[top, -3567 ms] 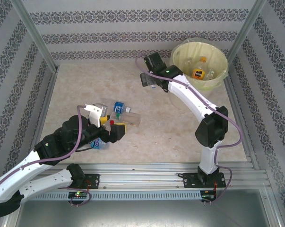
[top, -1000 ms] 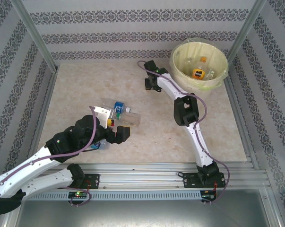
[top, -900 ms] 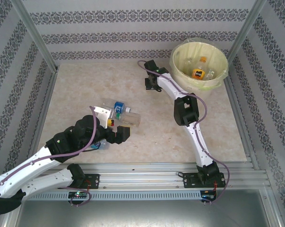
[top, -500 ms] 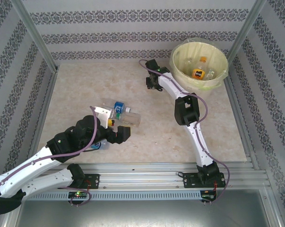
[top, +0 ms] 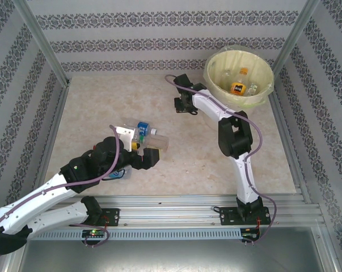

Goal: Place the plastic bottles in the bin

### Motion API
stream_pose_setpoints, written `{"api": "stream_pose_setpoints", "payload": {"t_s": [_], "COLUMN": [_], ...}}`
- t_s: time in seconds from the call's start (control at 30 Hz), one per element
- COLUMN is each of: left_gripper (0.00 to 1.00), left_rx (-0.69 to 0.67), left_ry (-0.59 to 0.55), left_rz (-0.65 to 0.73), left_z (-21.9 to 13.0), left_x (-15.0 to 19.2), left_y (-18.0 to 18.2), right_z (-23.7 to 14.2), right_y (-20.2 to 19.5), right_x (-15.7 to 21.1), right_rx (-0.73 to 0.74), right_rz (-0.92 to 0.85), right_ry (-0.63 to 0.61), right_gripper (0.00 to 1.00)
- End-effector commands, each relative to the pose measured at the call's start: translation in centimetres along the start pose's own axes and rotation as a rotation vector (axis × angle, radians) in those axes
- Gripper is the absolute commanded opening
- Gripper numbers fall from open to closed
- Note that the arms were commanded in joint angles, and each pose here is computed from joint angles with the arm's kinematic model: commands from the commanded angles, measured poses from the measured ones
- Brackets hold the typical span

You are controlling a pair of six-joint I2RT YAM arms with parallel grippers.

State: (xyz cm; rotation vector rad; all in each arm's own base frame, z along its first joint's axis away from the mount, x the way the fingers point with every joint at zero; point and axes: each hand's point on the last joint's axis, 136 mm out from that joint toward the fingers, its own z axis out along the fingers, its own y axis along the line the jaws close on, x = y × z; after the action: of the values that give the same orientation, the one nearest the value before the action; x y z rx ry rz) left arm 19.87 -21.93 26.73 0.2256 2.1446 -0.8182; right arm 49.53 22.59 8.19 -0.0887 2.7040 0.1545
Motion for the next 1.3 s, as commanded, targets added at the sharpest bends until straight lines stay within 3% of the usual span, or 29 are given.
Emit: {"api": "stream_pose_setpoints", "payload": {"t_s": [0.0, 0.33, 0.53, 0.67, 0.9, 1.13, 1.27], "left_gripper": [1.0, 1.0, 1.0, 1.0, 1.0, 1.0, 1.0], "left_rx": [0.005, 0.03, 0.073, 0.151, 0.271, 0.392, 0.429], "left_ry": [-0.032, -0.045, -0.067, -0.072, -0.097, -0.076, -0.051], "left_rz": [-0.077, -0.151, -0.295, -0.366, -0.364, -0.387, -0.391], "left_z": [0.2, 0.3, 1.9, 3.7, 6.2, 8.5, 9.2], "left_x": [-0.8, -2.1, -3.8, -5.4, -7.6, -8.1, -8.1], "left_y": [0.1, -0.6, -0.3, -0.6, -2.5, -4.2, -4.9], "right_z": [-3.3, -10.1, -14.2, -16.9, -21.4, -24.9, -25.8], "right_y": [1.3, 1.5, 1.1, 1.2, 2.9, 5.5, 6.3], "right_x": [0.4, 7.5, 12.2, 14.8, 18.5, 21.1, 21.8], "right_rx": [-0.057, -0.122, -0.205, -0.286, -0.5, -0.721, -0.766], "right_rz": [0.004, -0.007, -0.011, -0.02, -0.03, -0.023, -0.033], "right_ry": [-0.051, -0.075, -0.088, -0.109, -0.114, -0.076, -0.066], "right_gripper": [0.27, 0.26, 0.26, 0.26, 0.26, 0.29, 0.3]}}
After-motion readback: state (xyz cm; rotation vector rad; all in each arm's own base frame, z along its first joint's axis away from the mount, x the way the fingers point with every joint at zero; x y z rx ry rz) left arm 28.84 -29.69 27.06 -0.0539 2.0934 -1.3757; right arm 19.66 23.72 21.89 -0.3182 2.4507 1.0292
